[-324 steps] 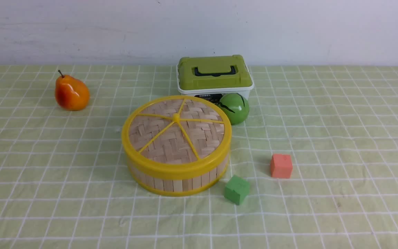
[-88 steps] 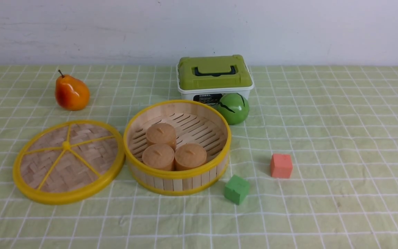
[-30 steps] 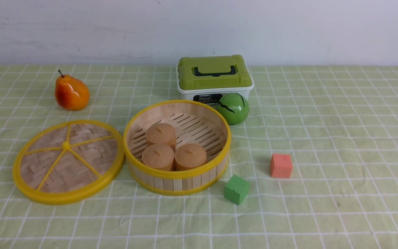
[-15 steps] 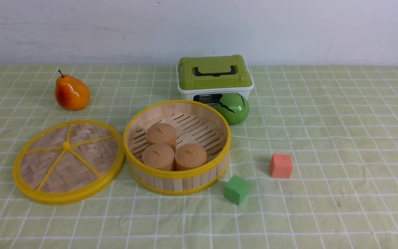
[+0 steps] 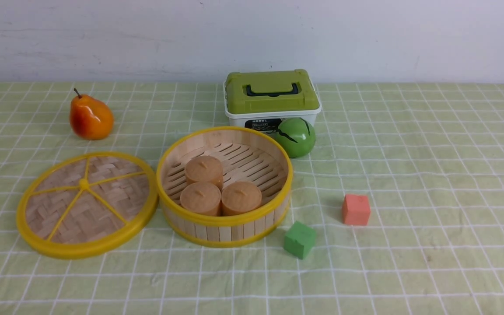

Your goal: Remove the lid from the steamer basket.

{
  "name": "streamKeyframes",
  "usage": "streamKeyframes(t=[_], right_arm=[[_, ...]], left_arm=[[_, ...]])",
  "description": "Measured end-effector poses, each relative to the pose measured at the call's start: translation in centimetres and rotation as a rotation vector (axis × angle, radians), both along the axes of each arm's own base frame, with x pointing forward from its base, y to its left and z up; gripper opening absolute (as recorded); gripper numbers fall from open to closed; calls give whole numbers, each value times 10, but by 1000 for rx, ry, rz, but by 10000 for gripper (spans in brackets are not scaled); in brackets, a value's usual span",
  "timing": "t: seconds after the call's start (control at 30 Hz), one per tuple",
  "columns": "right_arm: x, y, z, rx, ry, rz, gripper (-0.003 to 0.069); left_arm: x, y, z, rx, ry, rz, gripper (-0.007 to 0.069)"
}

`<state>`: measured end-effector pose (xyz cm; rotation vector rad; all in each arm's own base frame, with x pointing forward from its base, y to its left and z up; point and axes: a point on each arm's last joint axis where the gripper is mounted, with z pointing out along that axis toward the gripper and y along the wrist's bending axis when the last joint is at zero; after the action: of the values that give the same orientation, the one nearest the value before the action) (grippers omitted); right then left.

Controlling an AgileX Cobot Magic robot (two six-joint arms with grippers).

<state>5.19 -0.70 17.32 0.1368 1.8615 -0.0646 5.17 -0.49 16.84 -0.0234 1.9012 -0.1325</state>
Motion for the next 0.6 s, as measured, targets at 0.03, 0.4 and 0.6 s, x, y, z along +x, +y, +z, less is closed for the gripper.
streamKeyframes(t=[0.03,0.4,0.6], right_arm=[[0,0,0,0,0,0,241],[0,0,0,0,0,0,241],[0,0,0,0,0,0,241]], left_arm=[[0,0,0,0,0,0,-1],[0,0,0,0,0,0,8],[0,0,0,0,0,0,18]])
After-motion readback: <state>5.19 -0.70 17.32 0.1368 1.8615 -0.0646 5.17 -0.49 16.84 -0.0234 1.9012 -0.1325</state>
